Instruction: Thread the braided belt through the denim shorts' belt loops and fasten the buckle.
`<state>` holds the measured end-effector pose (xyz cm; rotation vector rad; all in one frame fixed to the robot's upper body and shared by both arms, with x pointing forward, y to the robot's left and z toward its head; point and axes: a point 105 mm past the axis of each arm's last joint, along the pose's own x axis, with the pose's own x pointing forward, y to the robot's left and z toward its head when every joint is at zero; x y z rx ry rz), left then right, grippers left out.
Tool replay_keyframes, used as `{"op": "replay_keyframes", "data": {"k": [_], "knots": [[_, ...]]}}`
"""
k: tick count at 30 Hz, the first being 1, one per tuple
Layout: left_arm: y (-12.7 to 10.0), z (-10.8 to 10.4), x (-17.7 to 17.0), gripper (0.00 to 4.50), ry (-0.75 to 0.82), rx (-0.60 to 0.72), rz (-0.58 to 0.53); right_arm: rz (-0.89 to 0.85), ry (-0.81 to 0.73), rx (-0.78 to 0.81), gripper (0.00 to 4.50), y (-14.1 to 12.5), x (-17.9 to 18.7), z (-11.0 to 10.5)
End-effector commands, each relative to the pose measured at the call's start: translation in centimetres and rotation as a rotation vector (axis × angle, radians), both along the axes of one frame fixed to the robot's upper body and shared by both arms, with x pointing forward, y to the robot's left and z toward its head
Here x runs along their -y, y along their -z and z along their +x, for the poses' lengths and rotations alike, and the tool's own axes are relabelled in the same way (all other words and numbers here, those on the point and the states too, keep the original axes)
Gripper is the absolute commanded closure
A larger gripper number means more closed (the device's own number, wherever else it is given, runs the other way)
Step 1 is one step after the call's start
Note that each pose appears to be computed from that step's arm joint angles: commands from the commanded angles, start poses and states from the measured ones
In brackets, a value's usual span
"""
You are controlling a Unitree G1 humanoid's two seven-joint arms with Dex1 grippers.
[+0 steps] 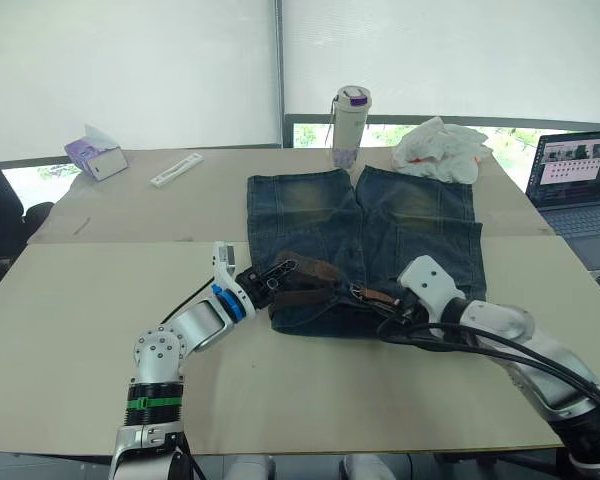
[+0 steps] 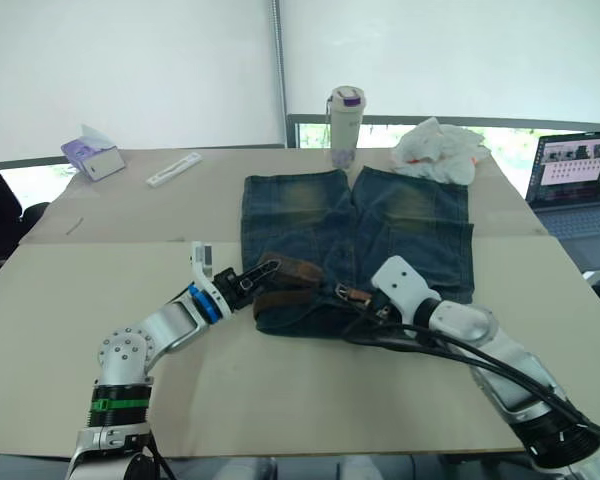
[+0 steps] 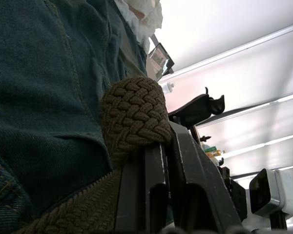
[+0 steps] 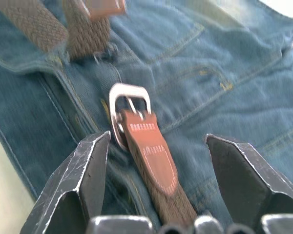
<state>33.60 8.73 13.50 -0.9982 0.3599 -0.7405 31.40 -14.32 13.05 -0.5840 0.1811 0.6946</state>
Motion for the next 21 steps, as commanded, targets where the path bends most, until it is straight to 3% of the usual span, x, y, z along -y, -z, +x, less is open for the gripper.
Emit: {"op": "replay_keyframes", "data": {"k": [1,5,11,17,21], "knots": [[-1.0,0.0,-0.3,4.5,-0.008,0.046,-0.009,-0.12,-0.045,0.1,1.03,-1.0,-0.2,0.3],[-1.1,0.0,-0.4,4.5,-0.01,0.049,-0.012,-0.244,-0.057,0.115,1.03,-0.5,0.3,0.6],[-1.1,0.0,-0.3,4.5,-0.015,0.048,-0.018,-0.321,0.005,0.105,1.03,-0.3,1.9,1.0],[-1.0,-0.1,0.0,4.5,-0.007,0.047,-0.012,-0.346,0.001,0.108,1.03,0.2,1.1,1.2],[-0.9,-0.1,0.1,4.5,-0.004,0.048,-0.013,-0.313,-0.023,0.086,2.11,0.8,0.0,0.8]]}}
